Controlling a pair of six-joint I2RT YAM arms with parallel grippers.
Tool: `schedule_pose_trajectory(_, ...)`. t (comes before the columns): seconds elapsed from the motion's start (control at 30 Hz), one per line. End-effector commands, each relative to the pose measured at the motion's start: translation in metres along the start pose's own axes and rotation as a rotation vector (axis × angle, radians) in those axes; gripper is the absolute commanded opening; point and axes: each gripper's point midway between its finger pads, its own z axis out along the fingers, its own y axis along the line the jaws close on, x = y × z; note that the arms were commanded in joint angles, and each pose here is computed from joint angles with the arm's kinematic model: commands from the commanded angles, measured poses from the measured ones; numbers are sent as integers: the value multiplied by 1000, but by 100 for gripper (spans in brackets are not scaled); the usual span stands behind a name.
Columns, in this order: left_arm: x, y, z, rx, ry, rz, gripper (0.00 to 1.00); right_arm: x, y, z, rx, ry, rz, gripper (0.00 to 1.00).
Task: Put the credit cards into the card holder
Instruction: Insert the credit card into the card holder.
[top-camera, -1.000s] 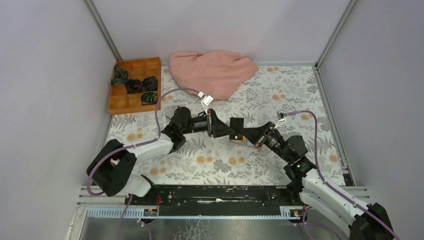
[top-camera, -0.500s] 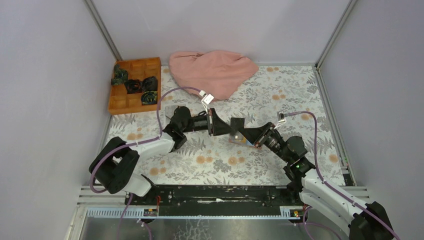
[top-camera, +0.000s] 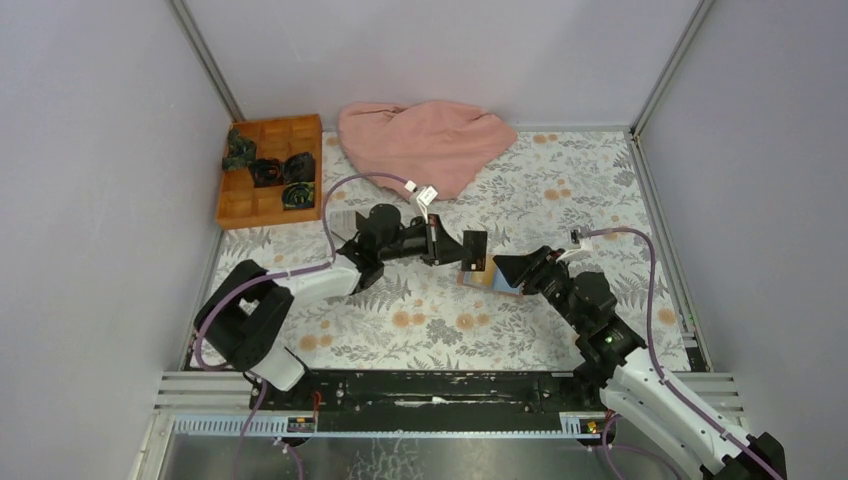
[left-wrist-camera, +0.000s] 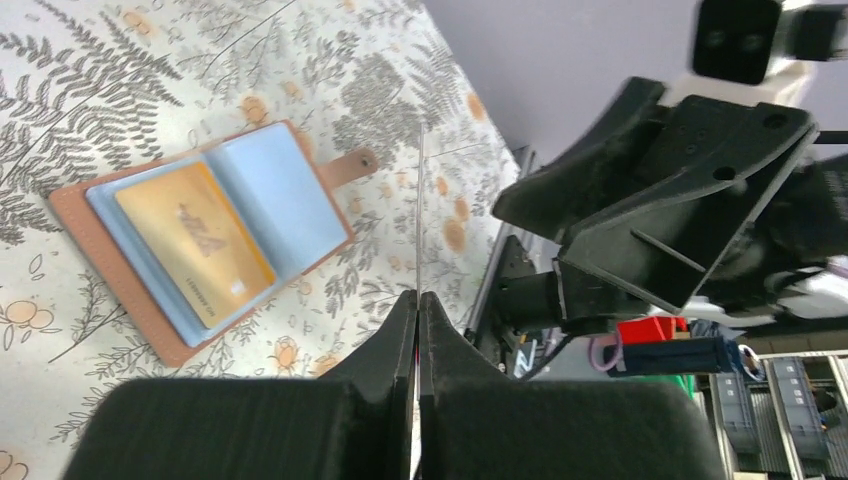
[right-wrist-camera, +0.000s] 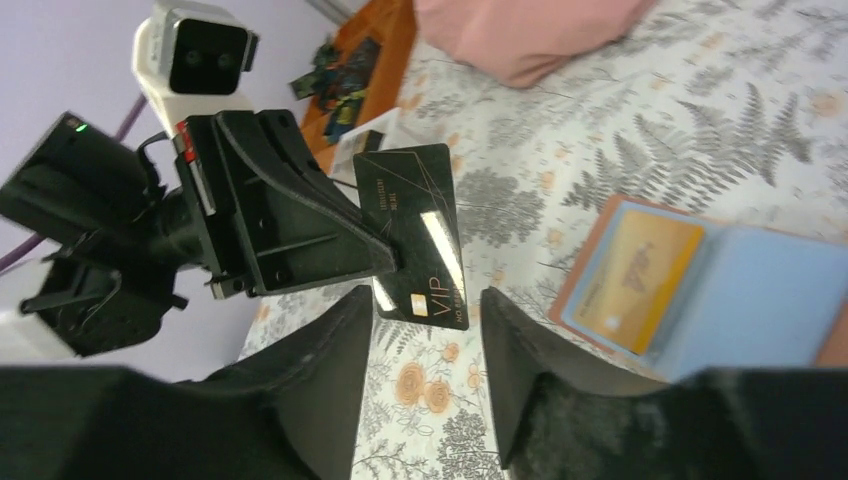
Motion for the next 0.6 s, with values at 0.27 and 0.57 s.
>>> schedule_pose_trajectory(0.27, 35, 47, 51, -152, 158, -4, 0, -10, -73, 4, 462, 44, -175, 0)
schedule_pose_trajectory(0.57, 53, 72, 63, -188, 236, -15, 0, 7, -105, 8, 609, 136, -213, 0)
